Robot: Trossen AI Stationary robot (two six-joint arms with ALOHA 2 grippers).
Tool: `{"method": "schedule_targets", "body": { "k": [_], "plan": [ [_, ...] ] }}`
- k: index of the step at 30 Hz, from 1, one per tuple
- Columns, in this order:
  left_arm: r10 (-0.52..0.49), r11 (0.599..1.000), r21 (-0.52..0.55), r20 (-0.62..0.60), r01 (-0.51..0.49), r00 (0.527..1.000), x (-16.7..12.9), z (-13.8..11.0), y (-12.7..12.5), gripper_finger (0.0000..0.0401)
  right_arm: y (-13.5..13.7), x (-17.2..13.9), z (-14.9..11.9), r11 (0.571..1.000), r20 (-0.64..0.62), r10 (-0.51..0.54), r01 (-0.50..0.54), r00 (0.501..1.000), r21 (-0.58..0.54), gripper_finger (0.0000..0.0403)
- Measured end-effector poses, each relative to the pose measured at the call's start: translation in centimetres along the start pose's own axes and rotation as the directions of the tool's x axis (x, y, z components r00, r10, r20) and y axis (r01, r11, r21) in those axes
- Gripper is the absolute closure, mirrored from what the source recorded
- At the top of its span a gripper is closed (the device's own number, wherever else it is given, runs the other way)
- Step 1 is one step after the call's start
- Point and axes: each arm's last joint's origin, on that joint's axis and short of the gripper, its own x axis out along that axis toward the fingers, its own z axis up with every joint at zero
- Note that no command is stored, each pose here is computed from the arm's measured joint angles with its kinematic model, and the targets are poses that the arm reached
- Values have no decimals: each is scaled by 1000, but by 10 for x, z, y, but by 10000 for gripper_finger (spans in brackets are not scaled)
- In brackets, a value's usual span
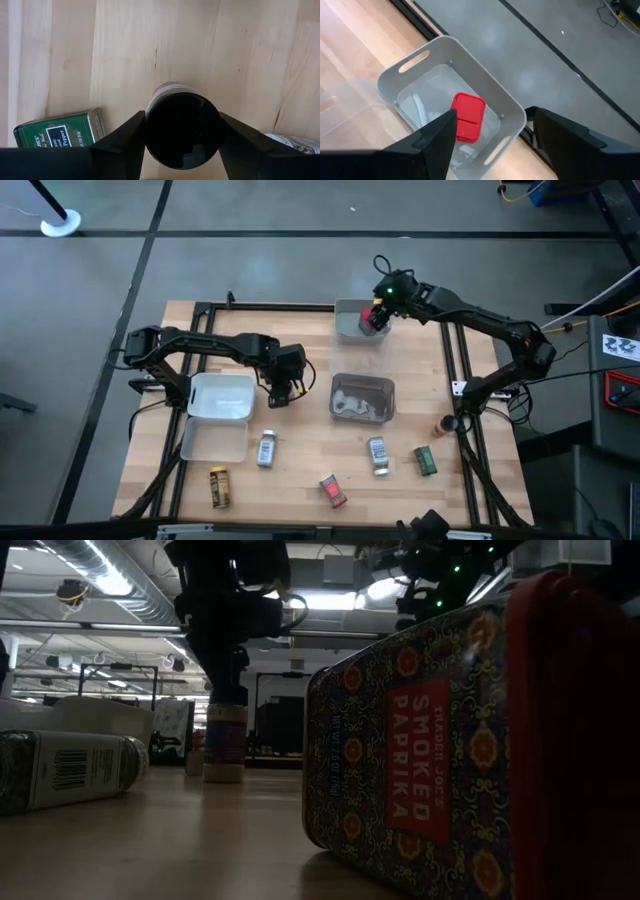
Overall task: Sort spices by type
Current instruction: Put the purple seasoning bottle into the top transparent bin
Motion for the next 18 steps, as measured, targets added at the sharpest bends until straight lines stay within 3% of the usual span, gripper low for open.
{"method": "schedule_targets", "body": {
  "k": [8,18],
  "plan": [
    [0,1000,4,1,0,1000,-5,3,0,213,-10,-32,-6,1000,10,0,0,1000,5,133],
    [7,993,112,151,-24,989,-58,34,4,212,-22,-70,-22,999,-11,34,-33,999,40,133]
  ]
}}
